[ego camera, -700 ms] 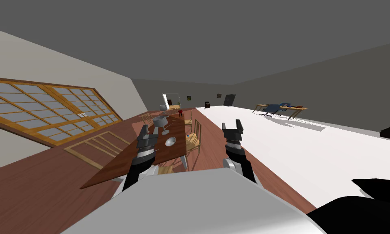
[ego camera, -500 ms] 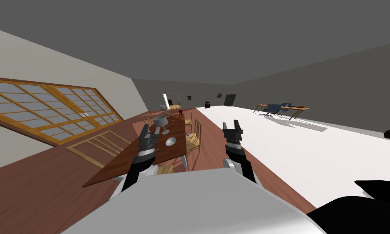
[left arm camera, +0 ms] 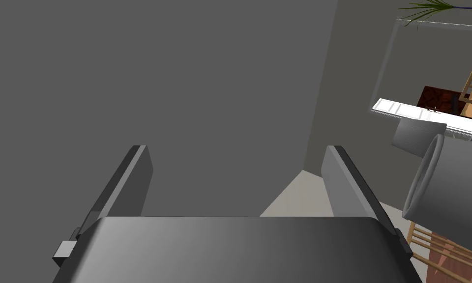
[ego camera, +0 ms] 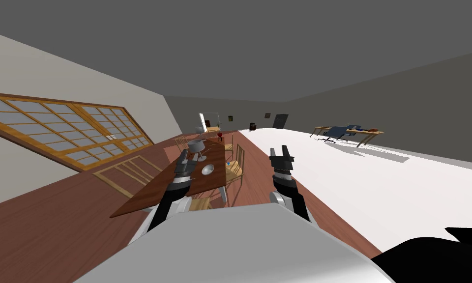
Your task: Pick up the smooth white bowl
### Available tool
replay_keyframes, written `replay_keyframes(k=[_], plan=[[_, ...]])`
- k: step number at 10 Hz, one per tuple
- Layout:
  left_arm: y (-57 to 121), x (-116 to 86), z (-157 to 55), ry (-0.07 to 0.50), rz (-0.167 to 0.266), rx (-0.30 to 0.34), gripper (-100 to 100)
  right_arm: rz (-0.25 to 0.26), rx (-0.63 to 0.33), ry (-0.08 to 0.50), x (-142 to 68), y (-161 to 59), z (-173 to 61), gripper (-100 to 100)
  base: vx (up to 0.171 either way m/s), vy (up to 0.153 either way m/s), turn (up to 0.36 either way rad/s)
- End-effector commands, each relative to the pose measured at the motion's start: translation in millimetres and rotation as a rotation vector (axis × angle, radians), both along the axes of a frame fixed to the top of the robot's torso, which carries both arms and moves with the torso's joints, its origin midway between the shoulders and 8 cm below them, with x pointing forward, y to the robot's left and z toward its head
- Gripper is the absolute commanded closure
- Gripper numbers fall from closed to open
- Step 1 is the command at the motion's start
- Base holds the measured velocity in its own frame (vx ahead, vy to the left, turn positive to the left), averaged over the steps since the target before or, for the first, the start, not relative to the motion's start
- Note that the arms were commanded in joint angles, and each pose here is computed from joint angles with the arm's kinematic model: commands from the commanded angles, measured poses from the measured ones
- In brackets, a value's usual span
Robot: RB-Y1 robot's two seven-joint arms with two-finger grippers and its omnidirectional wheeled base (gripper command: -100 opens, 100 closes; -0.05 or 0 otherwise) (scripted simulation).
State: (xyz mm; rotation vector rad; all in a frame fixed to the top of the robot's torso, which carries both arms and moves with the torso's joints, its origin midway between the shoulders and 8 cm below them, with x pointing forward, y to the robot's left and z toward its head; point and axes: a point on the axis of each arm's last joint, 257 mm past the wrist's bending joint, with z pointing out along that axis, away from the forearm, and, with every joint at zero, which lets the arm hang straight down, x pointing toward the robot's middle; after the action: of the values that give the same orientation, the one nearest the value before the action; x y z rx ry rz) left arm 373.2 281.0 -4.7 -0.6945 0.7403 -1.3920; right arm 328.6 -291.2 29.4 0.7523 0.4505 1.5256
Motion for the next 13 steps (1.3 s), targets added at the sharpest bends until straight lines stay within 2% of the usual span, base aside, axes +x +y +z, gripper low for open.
replay_keyframes(k=[1, 2, 3, 5, 6, 7, 8, 9, 10, 11, 12, 13], plan=[[-1.6, 15.4, -11.4, 0.046, -0.025, -0.029, -100, 0.000, 0.000, 0.000, 0.0, 0.0, 0.0, 0, -0.014, -0.020, 0.070], [-2.9, 23.9, -16.5, 0.066, -0.042, -0.050, -100, 0.000, 0.000, 0.000, 0.0, 0.0, 0.0, 0, -0.012, -0.029, 0.063], [-2.3, 25.3, -18.7, 0.076, -0.040, -0.051, -100, 0.000, 0.000, 0.000, 0.0, 0.0, 0.0, 0, -0.008, -0.019, 0.017], [-5.2, 45.1, -32.5, 0.130, -0.072, -0.103, -100, 0.000, 0.000, 0.000, 0.0, 0.0, 0.0, 0, -0.009, -0.013, 0.062], [-4.7, 46.8, -35.5, 0.143, -0.069, -0.104, -100, 0.000, 0.000, 0.000, 0.0, 0.0, 0.0, 0, -0.008, -0.015, 0.021], [-6.6, 57.6, -44.2, 0.176, -0.085, -0.133, -100, 0.000, 0.000, 0.000, 0.0, 0.0, 0.0, 0, -0.010, -0.011, 0.028], [-6.4, 58.2, -45.3, 0.181, -0.084, -0.133, -100, 0.000, 0.000, 0.000, 0.0, 0.0, 0.0, 0, -0.007, -0.010, 0.022], [-8.9, 69.4, -55.0, 0.218, -0.100, -0.163, -100, 0.000, 0.000, 0.000, 0.0, 0.0, 0.0, 0, -0.008, -0.012, 0.052], [-8.8, 69.8, -56.0, 0.222, -0.099, -0.163, -100, 0.000, 0.000, 0.000, 0.0, 0.0, 0.0, 0, -0.006, -0.013, 0.018], [-11.8, 81.5, -67.0, 0.262, -0.114, -0.193, -100, 0.000, 0.000, 0.000, 0.0, 0.0, 0.0, 0, -0.010, -0.011, 0.037], [-11.7, 81.7, -67.6, 0.265, -0.113, -0.193, -100, 0.000, 0.000, 0.000, 0.0, 0.0, 0.0, 0, -0.008, -0.012, 0.020], [-15.4, 92.8, -78.0, 0.302, -0.130, -0.222, -100, 0.000, 0.000, 0.000, 0.0, 0.0, 0.0, 0, -0.006, -0.013, 0.034]])
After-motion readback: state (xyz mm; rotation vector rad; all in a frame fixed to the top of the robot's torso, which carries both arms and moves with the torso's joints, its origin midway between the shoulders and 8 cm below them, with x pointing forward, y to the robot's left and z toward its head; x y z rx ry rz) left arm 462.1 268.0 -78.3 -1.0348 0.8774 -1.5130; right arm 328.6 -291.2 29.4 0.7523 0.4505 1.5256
